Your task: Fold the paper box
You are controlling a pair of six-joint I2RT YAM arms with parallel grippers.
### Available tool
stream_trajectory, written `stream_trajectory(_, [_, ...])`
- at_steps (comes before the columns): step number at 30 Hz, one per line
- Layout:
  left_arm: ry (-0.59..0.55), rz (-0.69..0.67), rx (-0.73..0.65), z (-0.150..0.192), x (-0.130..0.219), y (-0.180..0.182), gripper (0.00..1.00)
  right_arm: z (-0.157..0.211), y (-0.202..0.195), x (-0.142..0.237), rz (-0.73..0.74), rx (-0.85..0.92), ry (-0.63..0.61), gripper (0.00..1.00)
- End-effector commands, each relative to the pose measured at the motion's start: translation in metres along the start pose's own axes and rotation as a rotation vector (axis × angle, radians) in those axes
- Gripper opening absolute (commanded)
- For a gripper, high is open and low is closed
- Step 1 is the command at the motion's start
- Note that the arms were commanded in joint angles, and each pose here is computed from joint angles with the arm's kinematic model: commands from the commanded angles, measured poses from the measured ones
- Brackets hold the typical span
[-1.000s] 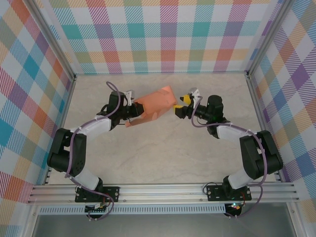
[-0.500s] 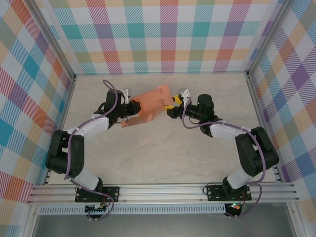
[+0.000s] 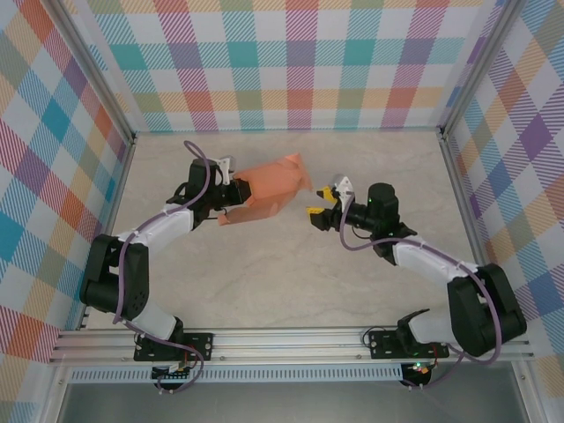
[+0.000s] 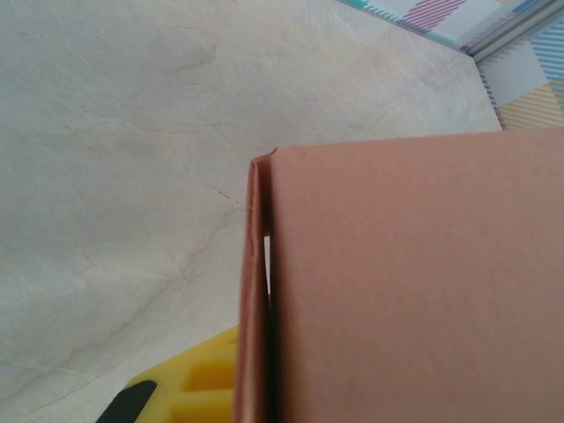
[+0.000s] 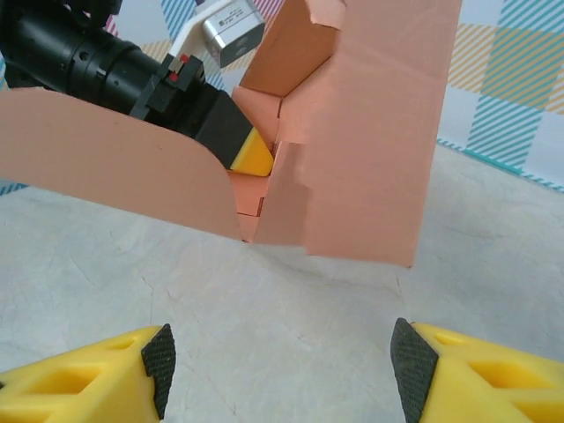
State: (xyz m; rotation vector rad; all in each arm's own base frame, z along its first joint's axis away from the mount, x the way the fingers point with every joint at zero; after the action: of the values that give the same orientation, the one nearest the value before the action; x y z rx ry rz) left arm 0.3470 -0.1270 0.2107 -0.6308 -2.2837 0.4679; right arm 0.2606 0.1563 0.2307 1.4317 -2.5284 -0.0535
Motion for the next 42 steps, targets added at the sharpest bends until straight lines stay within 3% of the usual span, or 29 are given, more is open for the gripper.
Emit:
stream_trajectory(1, [-0.009, 0.021, -0.05, -0.013, 0.001, -0.004, 0.0, -0.011, 0.001, 0.016, 0.02, -0.019, -0.045, 0.69])
stream_trajectory(5, [0.019, 0.03, -0.068, -0.013, -0.002, -0.005, 0.0, -0.032, -0.02, 0.032, 0.053, -0.094, -0.099, 0.7])
stream_trajectory(8, [0.027, 0.037, -0.081, -0.013, 0.0, -0.006, 0.0, -0.046, -0.041, 0.031, 0.056, -0.191, -0.043, 0.68])
stream_trajectory(15, [0.045, 0.064, -0.089, -0.011, 0.002, -0.009, 0.0, -0.054, -0.055, 0.004, -0.12, -0.237, 0.038, 0.67])
stream_trajectory(21, [0.045, 0.078, -0.088, -0.01, 0.006, -0.012, 0.0, -0.052, -0.061, -0.025, -0.155, -0.277, 0.116, 0.61])
stream_trajectory(31, [0.039, 0.075, -0.084, -0.012, 0.009, -0.015, 0.0, -0.044, -0.043, -0.048, -0.245, -0.282, 0.113, 0.6])
stream_trajectory(42, [0.041, 0.084, -0.077, -0.013, 0.006, -0.017, 0.0, -0.032, -0.03, -0.069, -0.248, -0.269, 0.107, 0.58])
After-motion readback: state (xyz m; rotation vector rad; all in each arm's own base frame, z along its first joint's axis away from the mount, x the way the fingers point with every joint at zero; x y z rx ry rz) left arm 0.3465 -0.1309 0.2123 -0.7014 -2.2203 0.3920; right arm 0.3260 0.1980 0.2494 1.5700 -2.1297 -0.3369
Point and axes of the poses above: each hand's point on the last joint's axis, 136 mm out from that joint toward the fingers, its own x axis back along the fingers, its own y axis along the line the jaws close on, z = x × y, the point moved 10 cm from there along x, back along the fingers, and after that the axes turned 4 degrees about -x, right-handed, at the moved point
